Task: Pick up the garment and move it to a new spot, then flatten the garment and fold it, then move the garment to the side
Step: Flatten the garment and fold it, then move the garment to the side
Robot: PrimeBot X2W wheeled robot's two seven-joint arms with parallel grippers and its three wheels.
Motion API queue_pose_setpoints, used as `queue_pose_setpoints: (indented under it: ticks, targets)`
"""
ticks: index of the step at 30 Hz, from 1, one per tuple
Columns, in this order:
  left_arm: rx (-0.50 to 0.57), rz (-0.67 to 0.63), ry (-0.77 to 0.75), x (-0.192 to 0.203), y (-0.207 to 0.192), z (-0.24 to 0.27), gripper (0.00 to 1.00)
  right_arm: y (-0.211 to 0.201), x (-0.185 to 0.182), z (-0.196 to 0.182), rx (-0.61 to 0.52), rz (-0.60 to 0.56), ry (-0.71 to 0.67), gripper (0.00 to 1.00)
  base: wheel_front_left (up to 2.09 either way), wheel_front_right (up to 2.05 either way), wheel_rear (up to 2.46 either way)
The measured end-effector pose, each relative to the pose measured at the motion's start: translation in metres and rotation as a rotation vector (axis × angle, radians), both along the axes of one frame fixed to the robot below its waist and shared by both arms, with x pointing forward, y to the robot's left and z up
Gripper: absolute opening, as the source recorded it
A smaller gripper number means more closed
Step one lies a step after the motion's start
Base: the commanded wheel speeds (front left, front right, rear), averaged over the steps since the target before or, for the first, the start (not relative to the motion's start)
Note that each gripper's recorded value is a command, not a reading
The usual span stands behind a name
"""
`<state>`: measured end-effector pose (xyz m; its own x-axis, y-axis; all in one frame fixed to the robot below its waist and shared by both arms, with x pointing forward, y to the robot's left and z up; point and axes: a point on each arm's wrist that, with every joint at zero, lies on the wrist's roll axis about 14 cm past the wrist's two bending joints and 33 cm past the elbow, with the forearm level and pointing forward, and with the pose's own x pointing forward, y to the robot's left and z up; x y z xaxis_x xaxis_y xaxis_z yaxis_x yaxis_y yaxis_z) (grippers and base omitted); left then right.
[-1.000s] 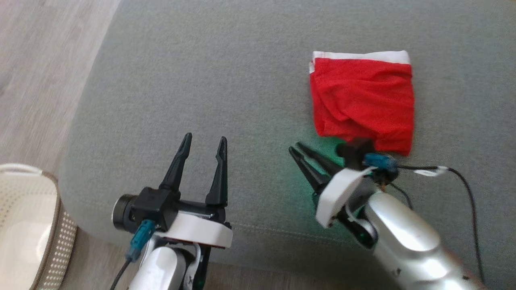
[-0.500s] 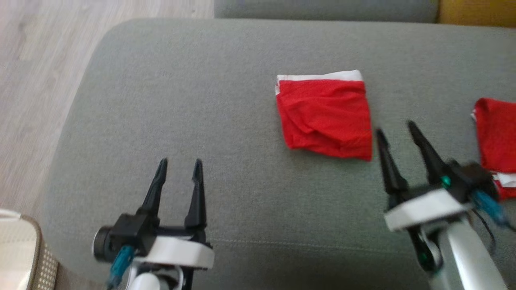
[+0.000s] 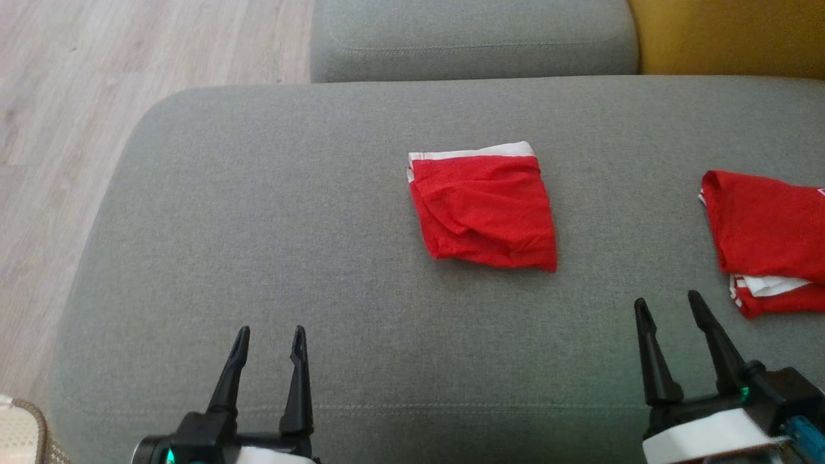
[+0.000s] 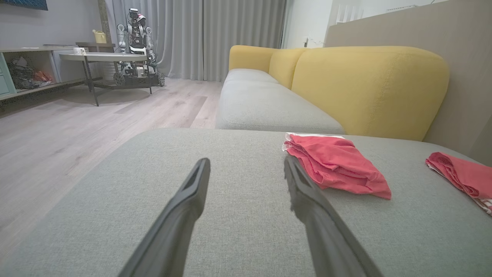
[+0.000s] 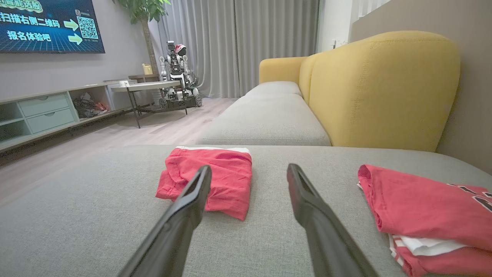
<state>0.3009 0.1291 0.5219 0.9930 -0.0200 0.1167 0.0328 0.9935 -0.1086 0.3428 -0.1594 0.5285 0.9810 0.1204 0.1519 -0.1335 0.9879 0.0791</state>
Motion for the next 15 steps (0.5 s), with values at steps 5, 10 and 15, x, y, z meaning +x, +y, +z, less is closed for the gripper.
queue_pose_setpoints:
  ticks: [5, 10, 15]
  targets:
    - [0.018, 0.006, -0.012, 0.0008, 0.0009, 0.0029, 1.0, 0.0036, -0.0046, 0.0028, 0.011, 0.009, -0.009, 1.0, 0.0, 0.0, 0.0]
    - [0.035, 0.002, -0.021, 0.0001, -0.0003, 0.0051, 1.0, 0.0044, -0.0048, 0.0036, 0.021, 0.012, -0.011, 1.0, 0.0, 0.0, 0.0]
    - [0.044, 0.001, -0.027, -0.0006, -0.0007, 0.0063, 1.0, 0.005, -0.0053, 0.0047, 0.032, 0.014, -0.014, 1.0, 0.0, 0.0, 0.0]
